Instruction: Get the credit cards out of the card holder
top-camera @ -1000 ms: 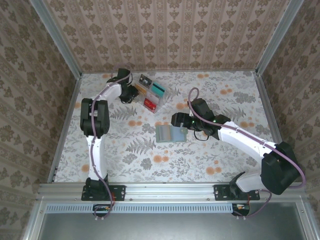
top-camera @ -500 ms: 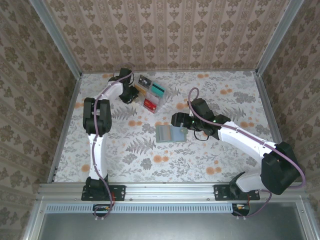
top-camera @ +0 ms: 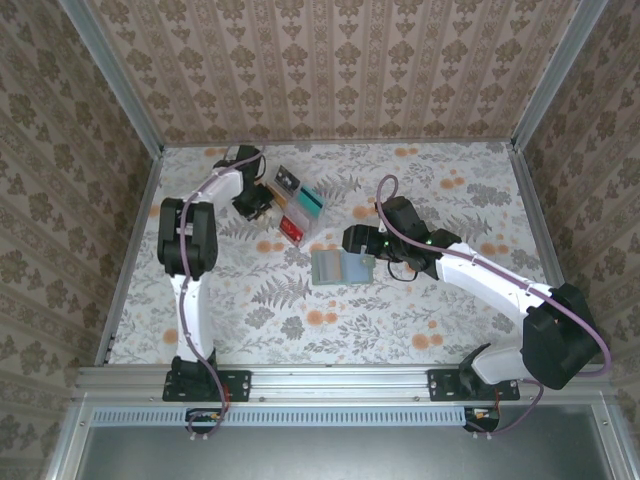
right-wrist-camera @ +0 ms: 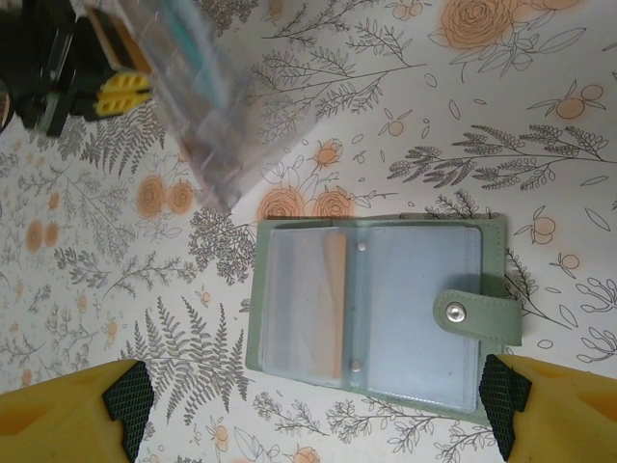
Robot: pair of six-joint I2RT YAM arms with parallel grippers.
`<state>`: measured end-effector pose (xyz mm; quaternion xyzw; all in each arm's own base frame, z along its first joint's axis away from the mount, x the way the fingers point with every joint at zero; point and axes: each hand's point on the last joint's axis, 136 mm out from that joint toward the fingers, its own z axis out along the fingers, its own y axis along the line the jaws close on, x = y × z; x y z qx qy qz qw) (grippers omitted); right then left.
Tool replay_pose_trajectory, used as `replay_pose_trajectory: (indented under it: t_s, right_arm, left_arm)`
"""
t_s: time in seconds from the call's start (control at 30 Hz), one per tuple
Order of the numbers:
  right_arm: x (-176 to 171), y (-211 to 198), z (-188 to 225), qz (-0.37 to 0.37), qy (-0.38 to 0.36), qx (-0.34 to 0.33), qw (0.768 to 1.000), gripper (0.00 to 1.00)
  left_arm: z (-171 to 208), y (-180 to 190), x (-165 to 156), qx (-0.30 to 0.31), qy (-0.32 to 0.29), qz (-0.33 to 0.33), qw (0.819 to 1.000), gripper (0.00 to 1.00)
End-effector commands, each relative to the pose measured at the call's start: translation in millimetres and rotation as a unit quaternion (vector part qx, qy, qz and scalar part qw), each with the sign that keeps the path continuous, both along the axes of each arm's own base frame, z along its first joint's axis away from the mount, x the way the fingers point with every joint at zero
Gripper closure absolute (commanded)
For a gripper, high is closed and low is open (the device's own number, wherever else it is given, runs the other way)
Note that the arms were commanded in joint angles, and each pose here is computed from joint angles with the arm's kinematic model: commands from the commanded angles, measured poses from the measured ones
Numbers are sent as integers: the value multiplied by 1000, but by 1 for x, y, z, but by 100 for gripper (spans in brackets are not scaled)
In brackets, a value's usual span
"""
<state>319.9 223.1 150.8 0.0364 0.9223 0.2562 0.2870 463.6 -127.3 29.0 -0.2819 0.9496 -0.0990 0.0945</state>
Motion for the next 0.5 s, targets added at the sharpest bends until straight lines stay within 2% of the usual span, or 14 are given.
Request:
replay_pose_trajectory:
  t_s: [0.0,0.17,0.47]
  right_arm:
    - [1,5,0,1,1,9,1000,9]
    - [1,6,-11,3,13,2,1000,9]
    - [4,12,-15,9,18,8,1000,9]
  left_arm:
    - [2,18,-38,30,39,9,999,87]
    - [0,30,-66,35,51,37,997,87]
    - [40,26,-68,16,17,10,1000,74]
